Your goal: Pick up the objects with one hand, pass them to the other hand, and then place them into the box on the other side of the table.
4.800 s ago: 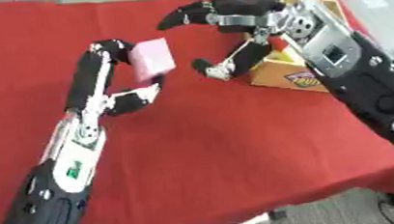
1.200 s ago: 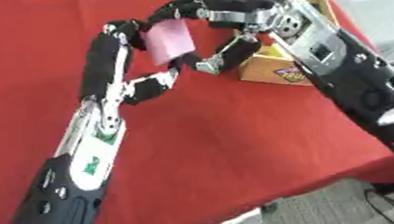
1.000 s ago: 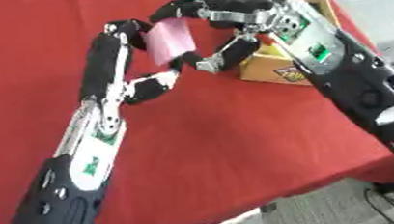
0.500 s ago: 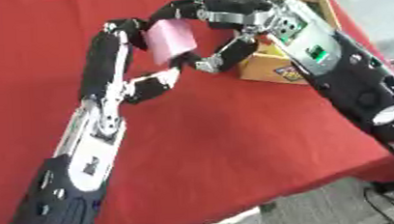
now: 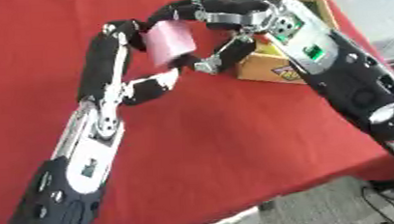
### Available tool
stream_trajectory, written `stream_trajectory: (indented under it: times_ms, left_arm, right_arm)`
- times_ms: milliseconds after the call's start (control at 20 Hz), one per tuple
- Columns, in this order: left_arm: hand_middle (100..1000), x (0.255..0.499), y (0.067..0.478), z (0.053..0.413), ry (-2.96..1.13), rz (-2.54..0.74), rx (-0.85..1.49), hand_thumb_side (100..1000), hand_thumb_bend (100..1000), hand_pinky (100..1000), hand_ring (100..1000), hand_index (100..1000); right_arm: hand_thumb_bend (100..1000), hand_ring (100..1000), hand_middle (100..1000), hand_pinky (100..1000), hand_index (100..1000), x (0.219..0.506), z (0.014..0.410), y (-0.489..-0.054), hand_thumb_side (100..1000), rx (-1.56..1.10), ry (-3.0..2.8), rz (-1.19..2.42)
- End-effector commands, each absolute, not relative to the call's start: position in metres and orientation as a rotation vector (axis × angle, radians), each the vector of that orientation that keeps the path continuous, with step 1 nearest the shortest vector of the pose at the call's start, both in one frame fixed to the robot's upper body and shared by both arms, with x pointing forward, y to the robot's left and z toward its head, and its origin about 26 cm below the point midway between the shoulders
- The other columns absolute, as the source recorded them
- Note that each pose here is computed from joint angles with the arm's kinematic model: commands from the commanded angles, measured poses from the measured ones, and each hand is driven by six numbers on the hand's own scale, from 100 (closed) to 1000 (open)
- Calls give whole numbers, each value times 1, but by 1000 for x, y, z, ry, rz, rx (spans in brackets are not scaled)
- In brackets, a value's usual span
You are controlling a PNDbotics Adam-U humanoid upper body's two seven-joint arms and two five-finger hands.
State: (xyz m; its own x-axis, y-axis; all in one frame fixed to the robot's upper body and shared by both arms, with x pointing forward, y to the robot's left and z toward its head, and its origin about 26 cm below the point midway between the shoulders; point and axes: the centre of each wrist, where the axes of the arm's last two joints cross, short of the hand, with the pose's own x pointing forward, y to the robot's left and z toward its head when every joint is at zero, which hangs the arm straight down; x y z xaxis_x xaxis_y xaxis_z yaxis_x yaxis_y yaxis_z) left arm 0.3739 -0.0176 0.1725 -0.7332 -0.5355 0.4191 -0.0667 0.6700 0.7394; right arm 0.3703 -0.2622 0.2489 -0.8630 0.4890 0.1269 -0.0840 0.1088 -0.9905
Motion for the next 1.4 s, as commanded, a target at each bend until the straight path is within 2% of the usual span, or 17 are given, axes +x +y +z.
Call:
stream_trajectory:
  times_ms: [50,200,250,350,400,450,700,750,850,950,1100,1300,1400]
  left_arm:
    - [402,367,-25,185,-2308,-968,453,198,100,593,535,487]
    - [409,368,-25,184,-2304,-970,461,171,100,596,538,496]
    - [416,368,-25,184,-2302,-971,462,143,100,600,540,504]
    - [424,368,-25,183,-2300,-969,464,101,100,605,543,514]
    - [424,368,-25,184,-2300,-967,465,101,100,605,543,514]
    - [429,368,-25,184,-2299,-962,465,100,100,606,544,524]
    - [448,368,-25,183,-2293,-947,467,100,100,613,552,559]
    - [466,368,-25,182,-2291,-945,468,100,100,624,562,614]
    - [490,368,-25,181,-2286,-939,468,100,100,652,585,669]
    - [513,369,-25,181,-2283,-936,470,100,189,671,605,718]
    - [537,369,-25,180,-2283,-931,475,100,247,675,622,759]
    - [593,369,-25,179,-2278,-924,491,100,368,697,673,811]
    - [619,369,-25,179,-2279,-920,501,142,443,714,698,833]
  right_arm:
    - [100,1000,777,1000,879,370,257,-265,100,-401,-1979,1793]
    - [100,1000,710,1000,820,369,258,-264,100,-374,-1981,1783]
    - [100,1000,640,992,774,369,258,-264,100,-367,-1981,1780]
    - [100,1000,563,976,726,369,258,-264,100,-354,-1982,1773]
    - [100,1000,563,976,726,369,258,-264,100,-349,-1983,1770]
    - [100,992,507,952,683,369,258,-264,100,-342,-1982,1768]
    - [100,924,457,916,624,369,257,-264,100,-311,-1989,1750]
    - [100,907,454,900,619,369,257,-264,100,-305,-1993,1745]
    - [100,895,453,888,617,369,258,-264,107,-294,-2001,1736]
    - [100,885,460,878,623,368,258,-264,130,-285,-2007,1730]
    - [100,873,469,865,635,368,259,-264,175,-273,-2021,1720]
    - [100,869,466,860,633,367,259,-264,175,-260,-2029,1712]
    - [100,868,465,859,631,367,260,-264,175,-257,-2031,1708]
